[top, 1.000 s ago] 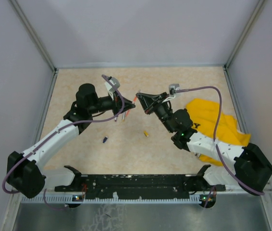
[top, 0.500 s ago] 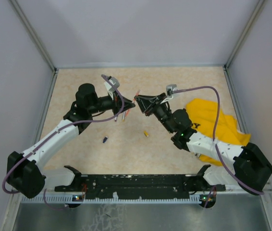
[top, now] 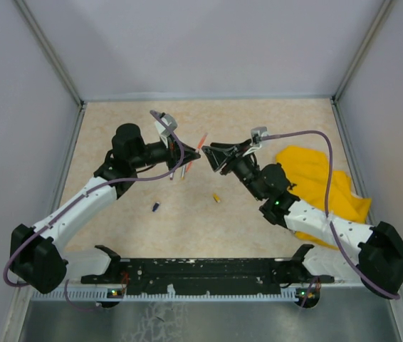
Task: Insert the pens into the pen caps
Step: Insert the pen cap onto the pen, then press the pen cap onto the pen.
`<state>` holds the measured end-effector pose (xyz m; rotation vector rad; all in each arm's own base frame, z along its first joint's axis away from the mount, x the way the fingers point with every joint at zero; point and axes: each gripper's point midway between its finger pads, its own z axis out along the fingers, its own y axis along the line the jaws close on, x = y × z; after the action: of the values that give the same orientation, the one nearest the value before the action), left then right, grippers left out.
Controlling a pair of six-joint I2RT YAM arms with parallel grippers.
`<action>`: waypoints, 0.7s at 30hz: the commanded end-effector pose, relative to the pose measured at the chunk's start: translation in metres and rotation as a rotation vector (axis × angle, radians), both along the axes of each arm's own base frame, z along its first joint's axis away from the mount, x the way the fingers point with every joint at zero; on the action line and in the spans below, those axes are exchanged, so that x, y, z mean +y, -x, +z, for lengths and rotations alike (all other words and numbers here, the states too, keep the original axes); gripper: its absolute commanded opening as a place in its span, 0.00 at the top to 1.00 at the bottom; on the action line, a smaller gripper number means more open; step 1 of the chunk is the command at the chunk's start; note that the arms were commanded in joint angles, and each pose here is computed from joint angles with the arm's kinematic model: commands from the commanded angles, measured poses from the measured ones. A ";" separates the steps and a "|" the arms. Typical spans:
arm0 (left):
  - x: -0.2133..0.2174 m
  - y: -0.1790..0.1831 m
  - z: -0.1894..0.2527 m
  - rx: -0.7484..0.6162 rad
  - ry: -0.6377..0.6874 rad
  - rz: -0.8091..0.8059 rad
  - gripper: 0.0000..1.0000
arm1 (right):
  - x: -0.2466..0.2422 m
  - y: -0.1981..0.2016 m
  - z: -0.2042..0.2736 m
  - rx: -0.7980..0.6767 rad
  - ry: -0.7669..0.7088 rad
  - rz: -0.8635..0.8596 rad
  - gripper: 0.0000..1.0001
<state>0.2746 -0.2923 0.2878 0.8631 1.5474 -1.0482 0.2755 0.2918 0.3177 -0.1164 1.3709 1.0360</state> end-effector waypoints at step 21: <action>0.000 -0.003 0.014 -0.056 0.018 0.003 1.00 | 0.001 -0.023 0.071 0.006 -0.109 -0.086 0.66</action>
<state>0.2754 -0.2921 0.2877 0.8623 1.5472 -1.0429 0.2999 0.2887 0.3626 0.0215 1.3683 0.9942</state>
